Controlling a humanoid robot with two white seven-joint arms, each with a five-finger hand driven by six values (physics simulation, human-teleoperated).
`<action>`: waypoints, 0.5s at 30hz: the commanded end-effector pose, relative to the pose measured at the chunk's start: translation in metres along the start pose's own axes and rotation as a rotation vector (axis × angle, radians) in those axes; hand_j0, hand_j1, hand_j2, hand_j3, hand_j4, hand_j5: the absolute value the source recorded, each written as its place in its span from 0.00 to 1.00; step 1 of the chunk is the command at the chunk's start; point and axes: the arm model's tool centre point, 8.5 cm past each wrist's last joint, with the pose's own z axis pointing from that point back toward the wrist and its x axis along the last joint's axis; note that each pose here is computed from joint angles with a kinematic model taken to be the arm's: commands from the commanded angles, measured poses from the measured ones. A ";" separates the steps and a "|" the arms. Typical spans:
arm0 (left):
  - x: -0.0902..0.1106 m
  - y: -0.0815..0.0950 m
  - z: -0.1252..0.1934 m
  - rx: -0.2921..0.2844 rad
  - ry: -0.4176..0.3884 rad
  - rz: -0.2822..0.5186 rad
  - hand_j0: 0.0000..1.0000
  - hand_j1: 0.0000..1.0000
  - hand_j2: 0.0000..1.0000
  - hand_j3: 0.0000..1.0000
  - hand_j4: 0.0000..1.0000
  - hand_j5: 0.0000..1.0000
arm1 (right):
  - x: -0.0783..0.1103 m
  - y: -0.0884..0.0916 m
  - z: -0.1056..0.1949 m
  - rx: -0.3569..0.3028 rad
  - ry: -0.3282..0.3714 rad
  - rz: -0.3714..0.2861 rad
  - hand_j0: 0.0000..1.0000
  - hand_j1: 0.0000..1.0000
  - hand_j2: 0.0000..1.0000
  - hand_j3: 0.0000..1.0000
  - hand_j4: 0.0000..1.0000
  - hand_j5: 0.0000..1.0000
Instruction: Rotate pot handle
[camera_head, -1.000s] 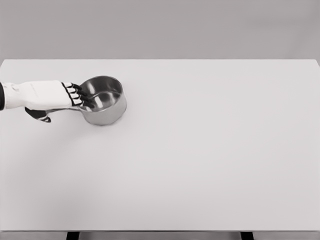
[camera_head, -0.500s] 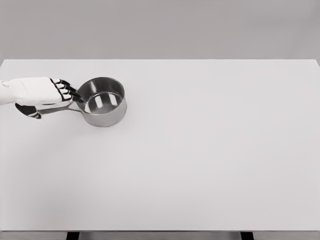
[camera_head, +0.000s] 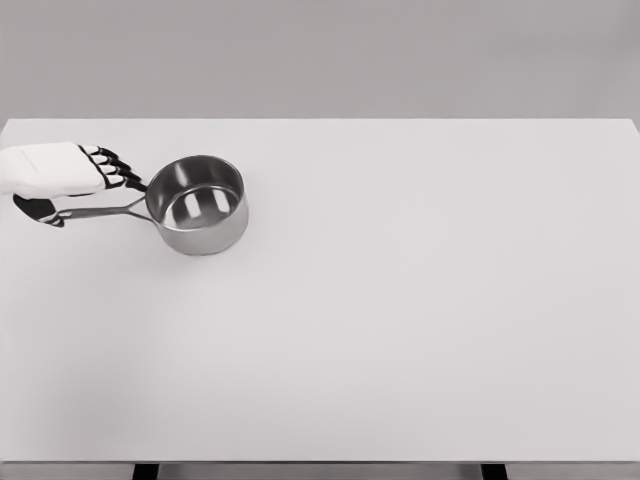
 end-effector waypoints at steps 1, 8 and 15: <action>0.000 0.001 -0.004 0.007 -0.004 0.008 1.00 1.00 1.00 1.00 1.00 1.00 | 0.000 0.000 0.000 0.000 0.000 -0.001 1.00 1.00 1.00 1.00 1.00 1.00; -0.002 0.000 -0.015 -0.003 0.004 -0.004 1.00 1.00 1.00 1.00 1.00 1.00 | 0.000 0.000 0.000 0.000 0.000 -0.001 1.00 1.00 1.00 1.00 1.00 1.00; -0.006 0.003 -0.016 -0.001 0.018 -0.009 1.00 1.00 1.00 1.00 1.00 1.00 | 0.000 0.000 0.000 0.000 0.000 -0.001 1.00 1.00 1.00 1.00 1.00 1.00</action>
